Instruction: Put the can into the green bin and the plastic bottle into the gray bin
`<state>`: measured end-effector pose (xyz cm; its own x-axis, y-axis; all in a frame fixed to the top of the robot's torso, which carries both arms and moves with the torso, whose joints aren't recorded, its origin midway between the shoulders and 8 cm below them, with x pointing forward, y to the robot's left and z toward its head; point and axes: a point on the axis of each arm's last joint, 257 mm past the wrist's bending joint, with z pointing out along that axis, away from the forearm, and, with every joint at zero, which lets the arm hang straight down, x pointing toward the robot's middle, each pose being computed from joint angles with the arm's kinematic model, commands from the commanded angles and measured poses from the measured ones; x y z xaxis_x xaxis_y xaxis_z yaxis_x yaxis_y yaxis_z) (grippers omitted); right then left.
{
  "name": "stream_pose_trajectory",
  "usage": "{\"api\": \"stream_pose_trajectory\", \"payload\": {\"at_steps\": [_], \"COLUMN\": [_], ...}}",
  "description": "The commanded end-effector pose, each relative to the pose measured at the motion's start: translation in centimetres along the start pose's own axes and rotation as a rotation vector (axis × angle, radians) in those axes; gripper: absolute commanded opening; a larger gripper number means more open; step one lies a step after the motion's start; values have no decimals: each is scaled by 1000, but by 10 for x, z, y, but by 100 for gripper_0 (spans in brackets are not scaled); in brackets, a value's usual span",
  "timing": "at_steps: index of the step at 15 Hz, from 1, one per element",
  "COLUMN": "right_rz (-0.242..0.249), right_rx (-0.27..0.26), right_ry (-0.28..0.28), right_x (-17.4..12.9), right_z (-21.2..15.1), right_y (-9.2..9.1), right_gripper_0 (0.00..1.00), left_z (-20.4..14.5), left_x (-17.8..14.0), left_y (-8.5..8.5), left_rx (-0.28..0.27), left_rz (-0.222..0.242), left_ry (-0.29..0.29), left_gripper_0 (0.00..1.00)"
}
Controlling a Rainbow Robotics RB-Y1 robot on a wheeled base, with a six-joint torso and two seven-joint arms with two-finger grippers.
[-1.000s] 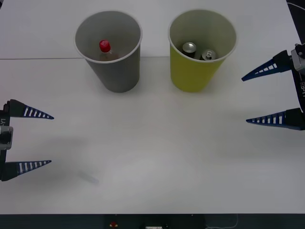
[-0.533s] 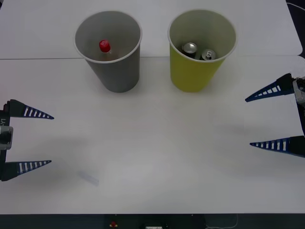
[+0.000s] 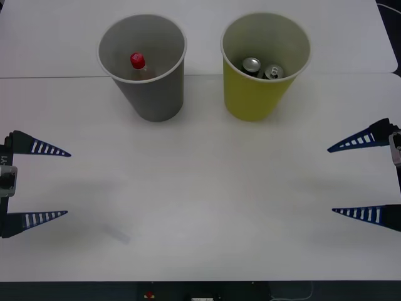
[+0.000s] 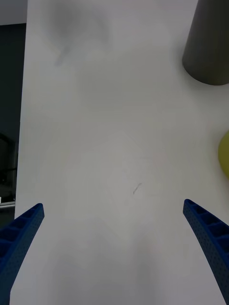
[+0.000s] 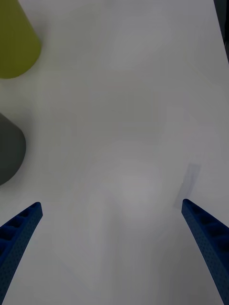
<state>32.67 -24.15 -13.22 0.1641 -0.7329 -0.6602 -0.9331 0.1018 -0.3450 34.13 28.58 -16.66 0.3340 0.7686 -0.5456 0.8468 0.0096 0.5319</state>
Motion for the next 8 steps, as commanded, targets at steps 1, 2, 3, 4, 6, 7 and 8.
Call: {"api": "stream_pose_trajectory", "payload": {"at_steps": [1, 2, 3, 4, 6, 7, 8], "right_rz": [-7, -7, -4, 2, 10, 19, 19], "right_rx": [25, 37, 50, 59, 64, 66, 66], "right_ry": [-1, -3, -6, -8, -6, -8, -8], "right_x": [0, 0, 1, 2, 5, 7, 7], "right_z": [-4, -5, -6, -6, -7, -7, -7], "right_y": [-7, -10, -14, -16, -19, -19, -19], "right_gripper_0": [100, 100, 100, 100, 100, 100, 100], "left_z": [0, 0, 0, 0, 0, 0, 0], "left_x": [0, 0, 0, 0, 0, 0, 0], "left_y": [0, 0, 0, 0, 0, 0, 0], "left_rx": [0, 0, 0, 0, 0, 0, 0], "left_rz": [0, 0, 0, 0, 0, 0, 0], "left_ry": [0, 0, 0, 0, 0, 0, 0], "left_gripper_0": [100, 100, 100, 100, 100, 100, 100]}}
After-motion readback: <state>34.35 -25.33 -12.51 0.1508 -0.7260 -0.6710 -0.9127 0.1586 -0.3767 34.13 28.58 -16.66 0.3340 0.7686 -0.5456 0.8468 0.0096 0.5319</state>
